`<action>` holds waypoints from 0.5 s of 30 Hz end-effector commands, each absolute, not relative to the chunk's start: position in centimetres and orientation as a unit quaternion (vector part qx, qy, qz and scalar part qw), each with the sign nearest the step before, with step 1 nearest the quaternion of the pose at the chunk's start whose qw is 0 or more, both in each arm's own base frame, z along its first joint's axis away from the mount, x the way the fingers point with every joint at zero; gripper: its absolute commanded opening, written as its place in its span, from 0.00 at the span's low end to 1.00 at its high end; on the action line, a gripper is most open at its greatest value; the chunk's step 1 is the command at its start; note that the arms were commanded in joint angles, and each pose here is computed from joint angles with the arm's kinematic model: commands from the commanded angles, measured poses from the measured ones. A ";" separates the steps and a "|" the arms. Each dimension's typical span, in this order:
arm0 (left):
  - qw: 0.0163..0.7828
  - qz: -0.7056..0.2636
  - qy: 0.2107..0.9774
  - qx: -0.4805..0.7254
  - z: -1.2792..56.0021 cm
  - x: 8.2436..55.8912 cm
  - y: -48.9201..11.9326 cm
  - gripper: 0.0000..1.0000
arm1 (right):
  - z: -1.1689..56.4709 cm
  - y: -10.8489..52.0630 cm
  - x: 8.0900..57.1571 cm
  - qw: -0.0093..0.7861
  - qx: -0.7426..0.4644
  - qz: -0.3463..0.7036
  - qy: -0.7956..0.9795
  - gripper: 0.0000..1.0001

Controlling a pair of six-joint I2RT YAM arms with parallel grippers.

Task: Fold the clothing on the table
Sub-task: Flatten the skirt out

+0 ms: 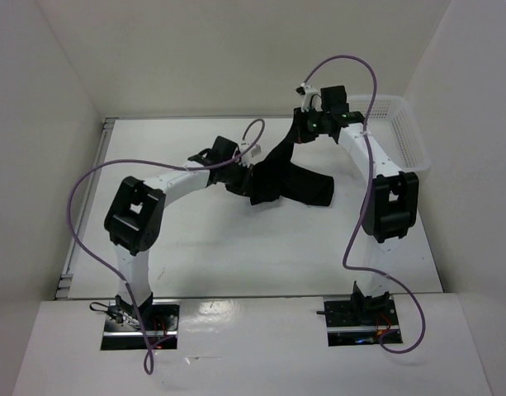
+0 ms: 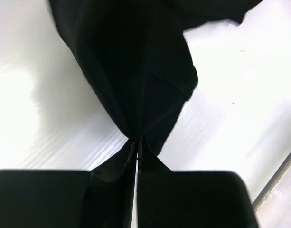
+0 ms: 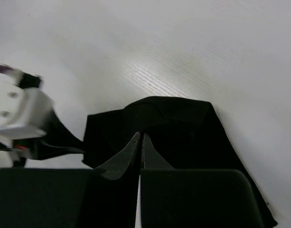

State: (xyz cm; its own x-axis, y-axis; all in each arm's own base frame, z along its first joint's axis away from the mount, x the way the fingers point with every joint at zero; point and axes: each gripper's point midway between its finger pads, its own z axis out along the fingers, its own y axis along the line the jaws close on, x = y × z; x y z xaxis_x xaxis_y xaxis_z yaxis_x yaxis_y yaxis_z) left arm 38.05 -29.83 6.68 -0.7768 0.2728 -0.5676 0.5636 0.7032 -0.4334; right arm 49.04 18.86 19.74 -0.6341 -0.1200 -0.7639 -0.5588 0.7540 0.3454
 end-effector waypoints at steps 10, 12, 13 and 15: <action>0.440 -0.210 0.796 0.358 23.0 37.6 -24.7 0.00 | 27.5 17.2 45.5 0.455 -0.239 0.260 0.818 0.00; 0.451 -0.192 0.792 0.363 24.2 36.9 -24.0 0.00 | 28.4 17.1 45.2 0.466 -0.245 0.256 0.811 0.00; 0.455 -0.182 0.788 0.371 24.5 36.8 -23.7 0.00 | 29.3 17.0 44.7 0.471 -0.246 0.255 0.807 0.00; 0.459 -0.177 0.783 0.381 25.0 35.9 -23.5 0.00 | 30.0 16.9 44.2 0.477 -0.248 0.255 0.804 0.00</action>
State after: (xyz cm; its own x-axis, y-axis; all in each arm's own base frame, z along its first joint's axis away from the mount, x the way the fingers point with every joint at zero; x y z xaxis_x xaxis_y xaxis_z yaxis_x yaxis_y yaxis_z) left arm 36.89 -24.63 25.19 -0.3329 0.3582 -0.8723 0.7474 0.6643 -0.0124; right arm 45.39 17.26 26.84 -0.4960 -0.1487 -0.8555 -0.6188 0.7517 0.2281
